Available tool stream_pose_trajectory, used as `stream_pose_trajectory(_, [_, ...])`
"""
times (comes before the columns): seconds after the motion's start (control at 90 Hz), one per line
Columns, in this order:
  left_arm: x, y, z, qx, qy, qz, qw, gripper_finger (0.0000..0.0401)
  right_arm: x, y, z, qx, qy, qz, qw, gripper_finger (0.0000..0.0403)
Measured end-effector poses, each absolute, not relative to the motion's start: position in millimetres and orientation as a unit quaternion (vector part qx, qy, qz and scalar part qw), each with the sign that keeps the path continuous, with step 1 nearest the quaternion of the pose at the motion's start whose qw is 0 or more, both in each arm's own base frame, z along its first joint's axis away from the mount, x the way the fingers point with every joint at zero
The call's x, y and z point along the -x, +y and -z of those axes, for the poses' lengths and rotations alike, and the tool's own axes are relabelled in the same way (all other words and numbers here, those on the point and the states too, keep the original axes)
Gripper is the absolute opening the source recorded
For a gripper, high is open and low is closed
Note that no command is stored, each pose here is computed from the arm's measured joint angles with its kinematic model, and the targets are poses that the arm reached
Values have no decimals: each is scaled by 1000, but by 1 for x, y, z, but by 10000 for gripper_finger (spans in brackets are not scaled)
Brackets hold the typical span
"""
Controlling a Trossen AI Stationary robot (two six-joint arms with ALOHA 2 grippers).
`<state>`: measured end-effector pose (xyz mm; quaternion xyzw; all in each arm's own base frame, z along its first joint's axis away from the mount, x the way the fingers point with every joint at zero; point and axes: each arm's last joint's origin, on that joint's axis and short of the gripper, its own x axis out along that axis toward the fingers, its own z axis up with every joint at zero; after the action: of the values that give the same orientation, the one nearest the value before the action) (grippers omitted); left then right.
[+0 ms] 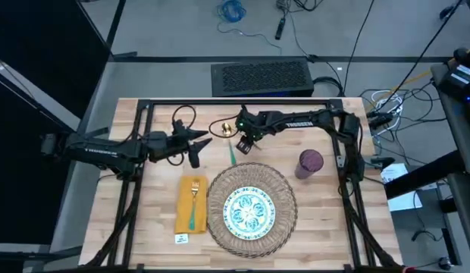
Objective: Set table place
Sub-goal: Put the gold table knife to the right of the white plate on the brown table mat
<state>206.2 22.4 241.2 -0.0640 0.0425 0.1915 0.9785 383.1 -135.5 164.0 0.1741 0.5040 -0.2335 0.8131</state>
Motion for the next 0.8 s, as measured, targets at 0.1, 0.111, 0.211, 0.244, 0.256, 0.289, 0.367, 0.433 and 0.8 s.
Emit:
stream_pose_trajectory(0.1, [-206,22,-241,64,43,-192,978,141,-383,-138,-164,-179,495,251,812,139])
stream_pose_trajectory(0.111, [-206,22,-241,64,43,-192,978,141,-383,-138,-164,-182,495,253,811,139])
stream_pose_trajectory(0.211, [-206,22,-241,64,43,-192,978,141,-381,-141,-164,-207,491,266,803,139])
stream_pose_trajectory(0.244, [-206,22,-241,64,43,-192,978,141,-381,-141,-164,-211,491,268,801,139])
stream_pose_trajectory(0.256, [-206,22,-241,64,43,-192,978,141,-381,-142,-163,-213,491,269,801,139])
stream_pose_trajectory(0.289, [-206,22,-241,64,43,-192,978,141,-381,-143,-163,-216,491,272,799,139])
stream_pose_trajectory(0.367, [-206,22,-241,64,43,-191,978,141,-379,-144,-159,-224,499,275,791,139])
stream_pose_trajectory(0.433, [-206,22,-241,64,43,-192,978,141,-379,-144,-152,-238,510,263,784,139])
stream_pose_trajectory(0.8, [-206,23,-241,65,42,-192,978,141,-384,-145,-148,-236,499,256,794,139])
